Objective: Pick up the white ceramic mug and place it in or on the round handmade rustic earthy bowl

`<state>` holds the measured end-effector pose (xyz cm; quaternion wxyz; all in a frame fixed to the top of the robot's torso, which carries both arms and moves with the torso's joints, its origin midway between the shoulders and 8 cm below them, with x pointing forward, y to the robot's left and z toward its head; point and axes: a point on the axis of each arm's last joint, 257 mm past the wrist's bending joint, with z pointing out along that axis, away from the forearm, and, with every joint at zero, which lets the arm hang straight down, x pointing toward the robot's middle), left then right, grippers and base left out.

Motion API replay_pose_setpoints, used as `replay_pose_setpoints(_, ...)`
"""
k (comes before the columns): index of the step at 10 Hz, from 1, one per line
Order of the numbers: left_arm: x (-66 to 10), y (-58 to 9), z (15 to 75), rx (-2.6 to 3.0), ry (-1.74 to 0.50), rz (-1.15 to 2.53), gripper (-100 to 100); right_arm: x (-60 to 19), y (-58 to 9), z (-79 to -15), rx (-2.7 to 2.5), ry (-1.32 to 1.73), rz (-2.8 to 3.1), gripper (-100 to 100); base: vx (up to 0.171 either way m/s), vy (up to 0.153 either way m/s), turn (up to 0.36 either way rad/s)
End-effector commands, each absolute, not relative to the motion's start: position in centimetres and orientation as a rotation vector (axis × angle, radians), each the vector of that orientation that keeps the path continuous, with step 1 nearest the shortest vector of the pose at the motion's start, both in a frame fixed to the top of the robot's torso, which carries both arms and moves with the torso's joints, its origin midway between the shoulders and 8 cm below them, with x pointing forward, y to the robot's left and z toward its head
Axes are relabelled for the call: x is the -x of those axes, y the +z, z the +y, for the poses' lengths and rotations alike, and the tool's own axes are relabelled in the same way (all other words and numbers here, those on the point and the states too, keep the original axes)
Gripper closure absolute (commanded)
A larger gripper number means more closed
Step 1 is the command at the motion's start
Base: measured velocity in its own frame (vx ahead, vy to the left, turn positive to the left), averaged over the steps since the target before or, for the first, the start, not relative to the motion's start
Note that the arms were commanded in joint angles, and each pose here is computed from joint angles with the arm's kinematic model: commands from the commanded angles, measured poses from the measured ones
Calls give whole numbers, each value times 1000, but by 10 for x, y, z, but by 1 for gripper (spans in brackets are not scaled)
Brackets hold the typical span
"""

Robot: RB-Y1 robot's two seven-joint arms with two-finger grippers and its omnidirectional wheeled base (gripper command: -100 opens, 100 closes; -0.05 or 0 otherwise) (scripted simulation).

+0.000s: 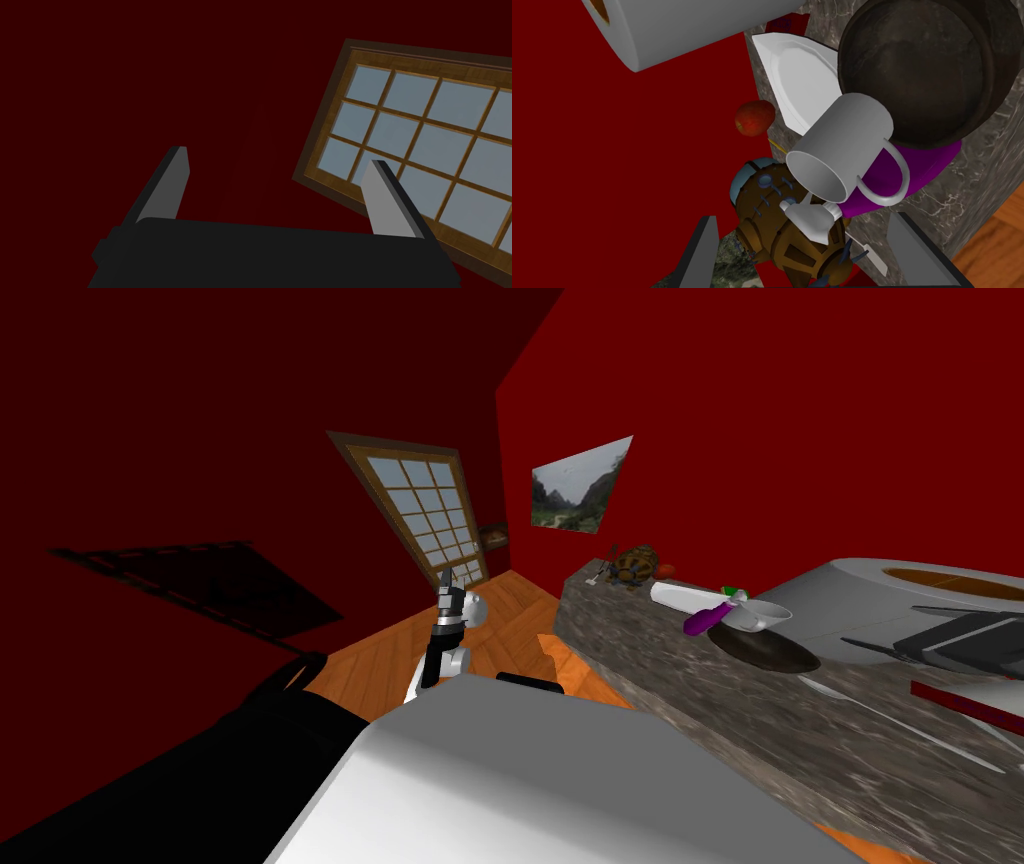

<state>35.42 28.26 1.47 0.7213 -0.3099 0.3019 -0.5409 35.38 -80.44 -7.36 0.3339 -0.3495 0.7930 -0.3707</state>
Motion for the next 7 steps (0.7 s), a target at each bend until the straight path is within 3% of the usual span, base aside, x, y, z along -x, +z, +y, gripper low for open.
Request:
replay_pose_setpoints(1, -354, 15, 283, 685, -1195, 667, 0, -354, -74, -804, 912, -968, 2070, -100, -6, 10, 1)
replay_pose_setpoints(2, -354, 15, 283, 685, -1195, 667, 0, -354, -73, -805, 911, -969, 2069, 0, 0, 0, 0)
replay_pose_setpoints(7, -354, 15, 283, 685, -1195, 667, 0, -354, -73, -805, 912, -969, 2069, 0, 0, 0, 0)
